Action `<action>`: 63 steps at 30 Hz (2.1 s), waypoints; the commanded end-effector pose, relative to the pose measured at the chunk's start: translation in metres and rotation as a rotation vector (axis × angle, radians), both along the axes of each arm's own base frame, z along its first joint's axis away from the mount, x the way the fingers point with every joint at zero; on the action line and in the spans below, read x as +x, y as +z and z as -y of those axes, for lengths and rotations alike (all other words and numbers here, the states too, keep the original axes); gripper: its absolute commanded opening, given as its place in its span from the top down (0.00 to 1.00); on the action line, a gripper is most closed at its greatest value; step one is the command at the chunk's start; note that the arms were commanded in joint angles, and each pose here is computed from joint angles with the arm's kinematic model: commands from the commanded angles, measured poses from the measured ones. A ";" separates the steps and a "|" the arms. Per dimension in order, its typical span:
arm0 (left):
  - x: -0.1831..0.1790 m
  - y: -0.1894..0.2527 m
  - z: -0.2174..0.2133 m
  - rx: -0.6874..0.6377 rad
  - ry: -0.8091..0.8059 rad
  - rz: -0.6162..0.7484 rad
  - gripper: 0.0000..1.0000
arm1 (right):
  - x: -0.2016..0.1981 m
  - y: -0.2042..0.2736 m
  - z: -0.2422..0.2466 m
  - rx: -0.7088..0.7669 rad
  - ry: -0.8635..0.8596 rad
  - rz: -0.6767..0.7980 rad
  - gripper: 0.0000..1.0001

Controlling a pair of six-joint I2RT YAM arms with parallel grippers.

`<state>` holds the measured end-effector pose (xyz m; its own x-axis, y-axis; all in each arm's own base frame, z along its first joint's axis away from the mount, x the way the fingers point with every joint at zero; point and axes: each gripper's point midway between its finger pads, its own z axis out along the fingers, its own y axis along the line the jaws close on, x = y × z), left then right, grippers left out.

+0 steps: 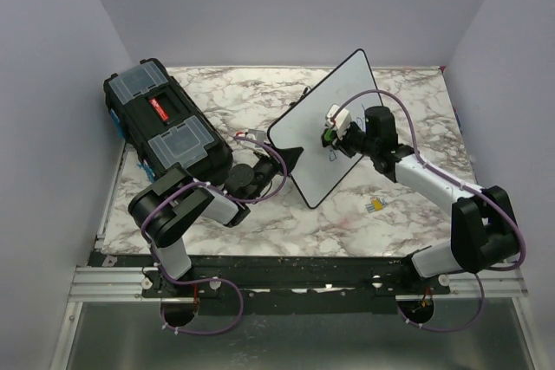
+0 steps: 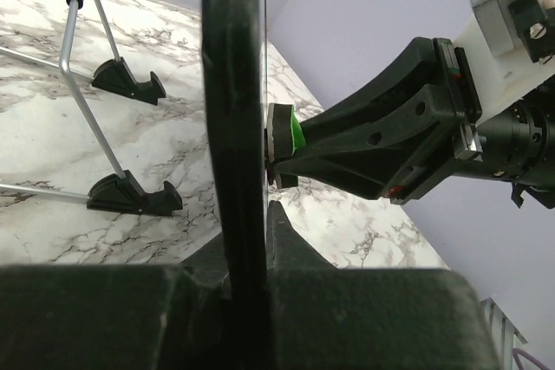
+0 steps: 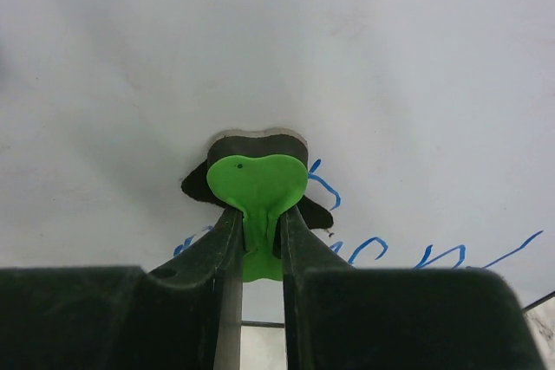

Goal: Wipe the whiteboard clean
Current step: Erase the whiteboard at the center of the board.

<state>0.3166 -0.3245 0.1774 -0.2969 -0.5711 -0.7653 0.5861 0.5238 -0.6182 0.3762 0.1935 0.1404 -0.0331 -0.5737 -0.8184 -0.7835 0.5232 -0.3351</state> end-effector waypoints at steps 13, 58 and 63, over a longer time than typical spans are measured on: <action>-0.046 0.054 0.030 -0.140 -0.238 0.123 1.00 | -0.087 -0.068 -0.007 -0.110 0.394 -0.237 0.99; -0.050 0.055 0.032 -0.143 -0.264 0.127 1.00 | -0.030 -0.028 0.013 -0.065 0.069 0.011 0.99; -0.050 0.056 0.032 -0.147 -0.263 0.130 1.00 | -0.078 -0.075 0.022 -0.186 0.238 -0.110 0.99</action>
